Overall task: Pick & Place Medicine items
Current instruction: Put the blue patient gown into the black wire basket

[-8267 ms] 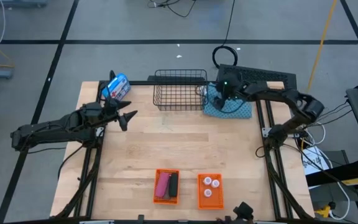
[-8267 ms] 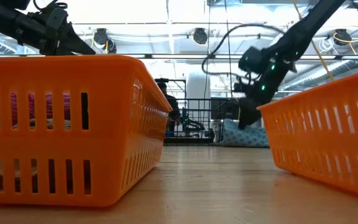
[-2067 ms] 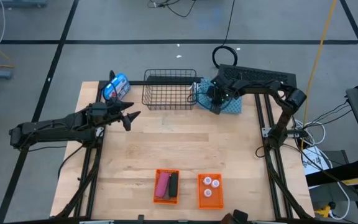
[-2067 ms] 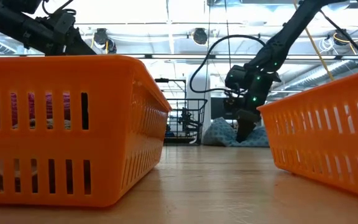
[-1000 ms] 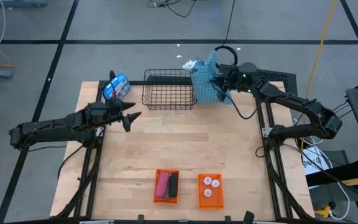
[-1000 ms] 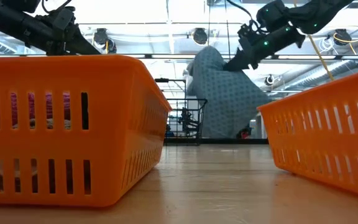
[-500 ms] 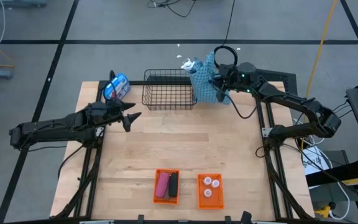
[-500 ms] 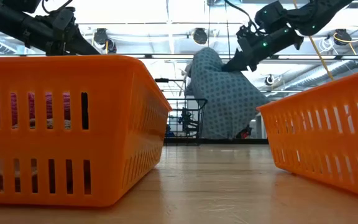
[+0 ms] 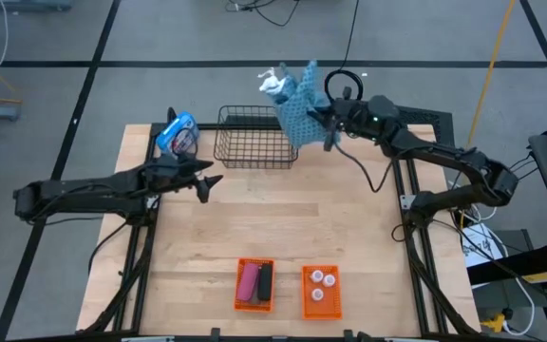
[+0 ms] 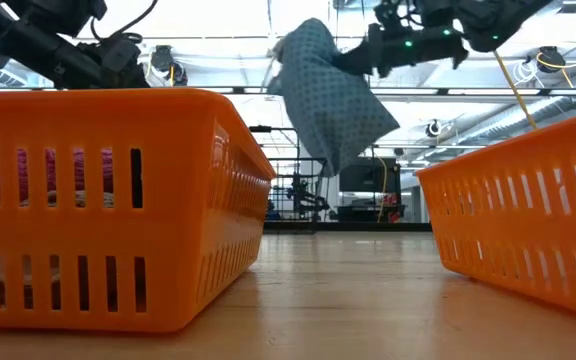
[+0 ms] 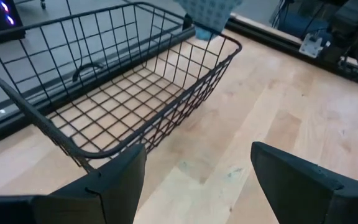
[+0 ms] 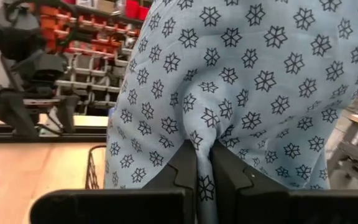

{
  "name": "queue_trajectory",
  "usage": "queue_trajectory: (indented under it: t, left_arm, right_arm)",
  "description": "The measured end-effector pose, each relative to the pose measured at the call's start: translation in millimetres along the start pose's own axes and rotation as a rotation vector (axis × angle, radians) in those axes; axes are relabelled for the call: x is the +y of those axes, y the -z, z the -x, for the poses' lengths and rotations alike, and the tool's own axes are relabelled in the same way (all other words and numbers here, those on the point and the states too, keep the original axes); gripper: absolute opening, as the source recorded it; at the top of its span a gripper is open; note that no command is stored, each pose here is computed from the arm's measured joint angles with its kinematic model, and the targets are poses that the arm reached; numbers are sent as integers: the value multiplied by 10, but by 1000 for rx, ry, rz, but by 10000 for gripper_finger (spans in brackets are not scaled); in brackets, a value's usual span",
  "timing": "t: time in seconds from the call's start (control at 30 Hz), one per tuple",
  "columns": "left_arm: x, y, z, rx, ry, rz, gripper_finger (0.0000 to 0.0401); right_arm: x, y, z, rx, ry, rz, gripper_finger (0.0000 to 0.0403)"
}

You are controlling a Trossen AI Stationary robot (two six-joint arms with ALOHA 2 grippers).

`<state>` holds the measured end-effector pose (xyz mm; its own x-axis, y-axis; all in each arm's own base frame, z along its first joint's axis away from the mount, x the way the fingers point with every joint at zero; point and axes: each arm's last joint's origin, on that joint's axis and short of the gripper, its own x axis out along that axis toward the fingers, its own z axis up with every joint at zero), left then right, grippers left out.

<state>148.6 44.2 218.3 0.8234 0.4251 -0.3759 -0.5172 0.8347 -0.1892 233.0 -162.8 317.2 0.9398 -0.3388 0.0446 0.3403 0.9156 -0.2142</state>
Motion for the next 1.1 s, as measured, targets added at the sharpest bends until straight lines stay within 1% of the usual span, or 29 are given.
queue_trajectory:
  t: [0.13, 0.23, 0.3, 0.43, 0.6, 0.67, 0.77, 0.93, 1.1]
  left_arm:
    - [-12, -3, -53, -2, 0, 1, 301]
    - [-17, -3, -73, -2, 0, 1, 301]
    - [-17, -3, -76, -2, 1, 2, 301]
    - [-17, -3, -76, -2, 1, 6, 301]
    - [-17, -3, -76, -2, 1, 6, 301]
    - [-17, -3, -76, -2, 1, 6, 301]
    - [-18, -2, -76, -1, 1, 6, 301]
    - [-17, -2, -76, -1, 1, 0, 301]
    - [-17, -2, -76, -1, 1, 0, 301]
  right_arm:
    - [80, -48, -223, 0, -48, 40, 9]
    - [158, -51, -476, 1, -79, 90, 9]
    - [214, -15, -659, 20, -73, 121, 10]
    - [308, 124, -1006, 95, -81, 192, 10]
    - [446, 450, -1316, 254, -42, 329, 10]
    - [506, 557, -1368, 295, -38, 390, 10]
    - [591, 674, -1400, 342, -82, 437, 10]
    - [677, 754, -1361, 436, -153, 455, 11]
    - [704, 847, -1308, 537, -207, 458, 11]
